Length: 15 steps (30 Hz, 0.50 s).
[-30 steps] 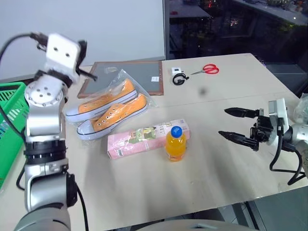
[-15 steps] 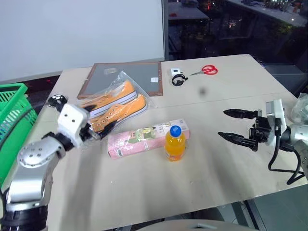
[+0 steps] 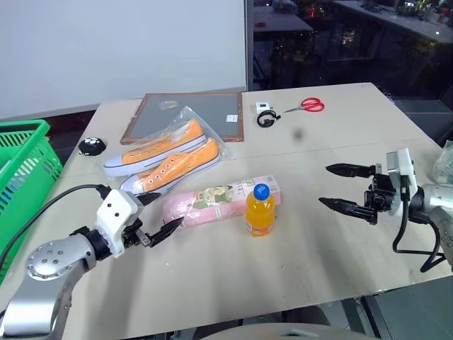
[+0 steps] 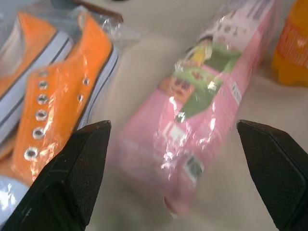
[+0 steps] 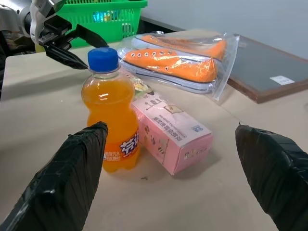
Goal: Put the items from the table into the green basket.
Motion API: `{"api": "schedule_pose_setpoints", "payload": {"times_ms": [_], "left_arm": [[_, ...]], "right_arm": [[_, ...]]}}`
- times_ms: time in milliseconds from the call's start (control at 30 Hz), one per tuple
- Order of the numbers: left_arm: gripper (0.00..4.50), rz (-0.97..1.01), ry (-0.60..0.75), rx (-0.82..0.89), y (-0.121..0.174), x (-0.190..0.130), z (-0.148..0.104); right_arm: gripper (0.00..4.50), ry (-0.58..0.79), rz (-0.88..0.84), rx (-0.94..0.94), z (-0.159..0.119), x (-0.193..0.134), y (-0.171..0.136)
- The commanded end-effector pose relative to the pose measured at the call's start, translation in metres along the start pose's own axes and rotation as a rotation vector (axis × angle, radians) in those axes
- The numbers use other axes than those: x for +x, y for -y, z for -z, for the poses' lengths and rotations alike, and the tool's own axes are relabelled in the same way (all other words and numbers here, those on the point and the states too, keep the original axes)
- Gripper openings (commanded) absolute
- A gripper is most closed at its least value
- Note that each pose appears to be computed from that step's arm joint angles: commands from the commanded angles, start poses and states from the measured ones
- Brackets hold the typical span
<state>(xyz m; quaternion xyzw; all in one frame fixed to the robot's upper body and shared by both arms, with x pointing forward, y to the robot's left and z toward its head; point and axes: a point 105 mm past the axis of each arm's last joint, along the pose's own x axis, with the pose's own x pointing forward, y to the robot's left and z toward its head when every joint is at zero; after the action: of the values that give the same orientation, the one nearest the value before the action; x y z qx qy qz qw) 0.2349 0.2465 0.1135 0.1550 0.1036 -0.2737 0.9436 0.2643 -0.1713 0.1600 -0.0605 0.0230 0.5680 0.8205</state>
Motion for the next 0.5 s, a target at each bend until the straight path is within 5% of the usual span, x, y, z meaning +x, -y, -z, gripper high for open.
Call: {"api": "schedule_pose_setpoints", "payload": {"times_ms": [33, 333, 500], "left_arm": [[4.34, -0.158, 0.017, -0.058, -0.022, -0.010, 0.005], [4.34, -0.379, -0.045, -0.129, -0.040, -0.019, 0.034], [4.34, -0.329, 0.014, -0.131, -0.029, -0.015, 0.022]], "right_arm": [[4.50, 0.020, 0.005, -0.060, -0.012, -0.003, -0.003], [4.50, 0.023, 0.017, -0.060, -0.013, -0.003, -0.004], [4.50, 0.026, 0.017, -0.058, -0.013, -0.004, -0.004]]}}
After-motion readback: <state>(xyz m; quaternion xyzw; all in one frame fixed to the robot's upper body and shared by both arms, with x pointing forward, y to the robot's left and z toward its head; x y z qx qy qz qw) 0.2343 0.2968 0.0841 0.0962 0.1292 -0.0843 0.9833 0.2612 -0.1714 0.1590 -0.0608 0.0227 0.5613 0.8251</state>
